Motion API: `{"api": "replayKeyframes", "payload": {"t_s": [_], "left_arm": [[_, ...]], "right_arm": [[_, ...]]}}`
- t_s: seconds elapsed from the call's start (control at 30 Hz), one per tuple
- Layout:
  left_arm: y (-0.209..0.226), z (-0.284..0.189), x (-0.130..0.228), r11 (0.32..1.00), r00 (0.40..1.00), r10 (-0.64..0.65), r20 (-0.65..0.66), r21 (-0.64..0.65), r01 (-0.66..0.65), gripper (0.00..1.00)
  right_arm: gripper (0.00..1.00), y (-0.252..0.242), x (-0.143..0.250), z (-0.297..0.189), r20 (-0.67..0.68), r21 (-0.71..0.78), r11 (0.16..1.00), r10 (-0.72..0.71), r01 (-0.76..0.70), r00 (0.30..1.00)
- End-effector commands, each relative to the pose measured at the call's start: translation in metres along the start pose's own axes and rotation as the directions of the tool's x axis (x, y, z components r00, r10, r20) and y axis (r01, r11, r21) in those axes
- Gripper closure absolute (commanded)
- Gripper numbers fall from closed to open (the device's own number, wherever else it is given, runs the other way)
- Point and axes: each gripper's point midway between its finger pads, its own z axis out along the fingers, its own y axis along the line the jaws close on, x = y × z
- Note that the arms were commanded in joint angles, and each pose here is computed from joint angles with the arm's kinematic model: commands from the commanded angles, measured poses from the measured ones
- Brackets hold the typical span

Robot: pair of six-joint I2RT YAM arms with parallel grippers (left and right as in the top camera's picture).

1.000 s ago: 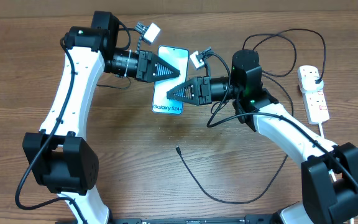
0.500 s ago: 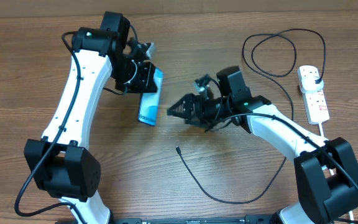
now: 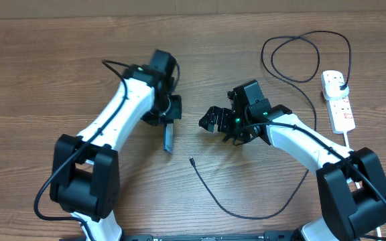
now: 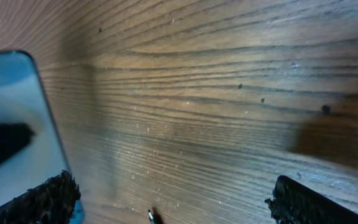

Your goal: Plug charger to phone and switch on socket

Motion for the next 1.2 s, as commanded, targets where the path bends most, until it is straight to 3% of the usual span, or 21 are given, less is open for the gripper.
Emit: {"api": "replayKeyframes", "payload": {"t_s": [0.0,1.17], "left_arm": [[0.004,0.005,0.001,0.997,0.998,-0.047,0.040,-0.060,0.049,0.96],[0.015,0.034,0.029,0.987,0.995,-0.100,0.008,-0.128,0.100,0.96]], "right_arm": [[0.00,-0.003,-0.002,-0.001,0.019,0.016,1.000,-0.013,0.013,1.000],[0.00,-0.003,-0.002,-0.001,0.019,0.017,1.000,-0.014,0.014,1.000]]}}
